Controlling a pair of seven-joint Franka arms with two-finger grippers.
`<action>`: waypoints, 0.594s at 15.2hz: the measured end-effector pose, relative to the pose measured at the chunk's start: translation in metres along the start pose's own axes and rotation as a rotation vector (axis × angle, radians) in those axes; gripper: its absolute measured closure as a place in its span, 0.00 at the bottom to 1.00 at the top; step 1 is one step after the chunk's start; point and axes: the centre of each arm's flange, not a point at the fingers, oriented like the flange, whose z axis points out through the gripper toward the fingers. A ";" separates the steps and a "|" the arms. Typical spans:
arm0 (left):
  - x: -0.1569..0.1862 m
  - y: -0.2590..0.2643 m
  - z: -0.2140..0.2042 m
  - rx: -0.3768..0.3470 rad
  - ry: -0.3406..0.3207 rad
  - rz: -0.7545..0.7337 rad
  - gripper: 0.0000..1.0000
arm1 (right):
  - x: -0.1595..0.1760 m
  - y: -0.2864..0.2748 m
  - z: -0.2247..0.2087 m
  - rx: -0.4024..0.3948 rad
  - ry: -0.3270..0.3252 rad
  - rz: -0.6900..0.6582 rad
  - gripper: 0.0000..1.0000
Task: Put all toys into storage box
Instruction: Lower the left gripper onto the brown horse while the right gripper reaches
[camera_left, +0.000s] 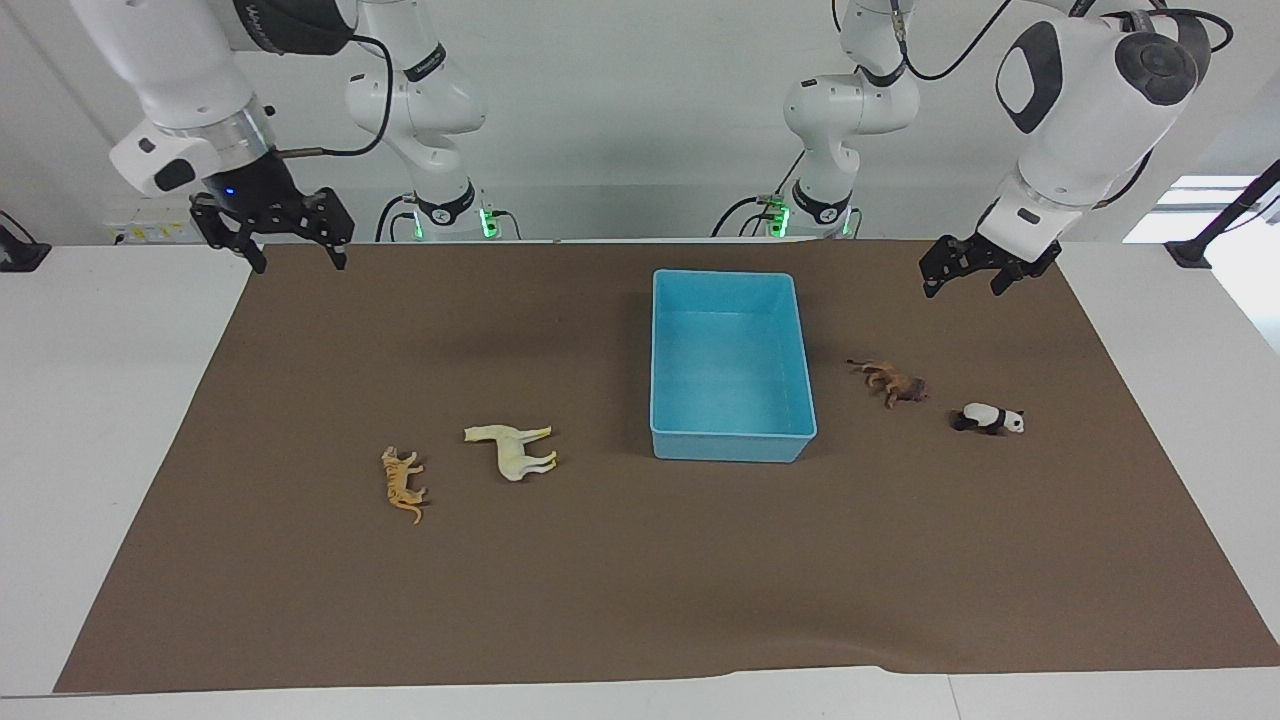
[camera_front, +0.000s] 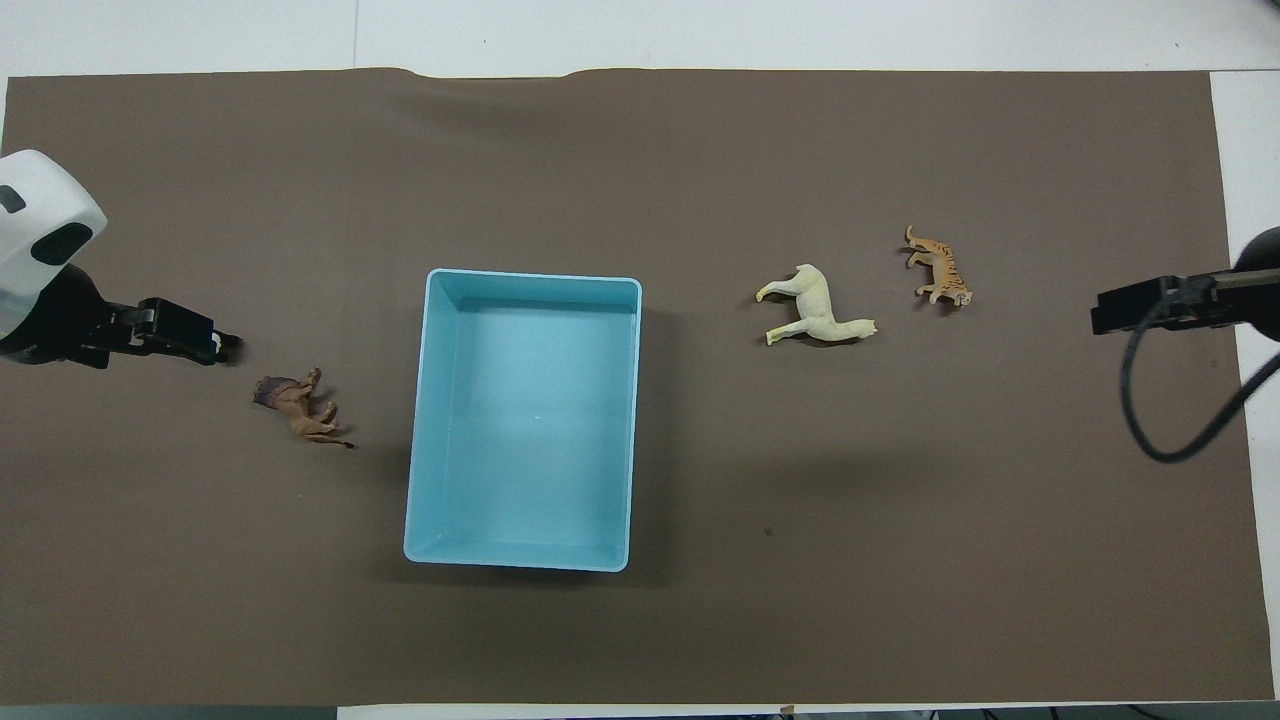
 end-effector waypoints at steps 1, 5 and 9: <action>0.000 0.000 0.000 0.000 -0.003 0.000 0.00 | 0.006 -0.020 0.014 0.001 0.011 0.009 0.00; -0.005 -0.001 0.015 0.001 -0.021 -0.010 0.00 | 0.044 -0.089 0.095 0.012 0.034 0.029 0.00; -0.008 -0.002 0.072 -0.006 0.079 -0.210 0.00 | 0.081 -0.123 0.185 0.025 0.070 0.018 0.00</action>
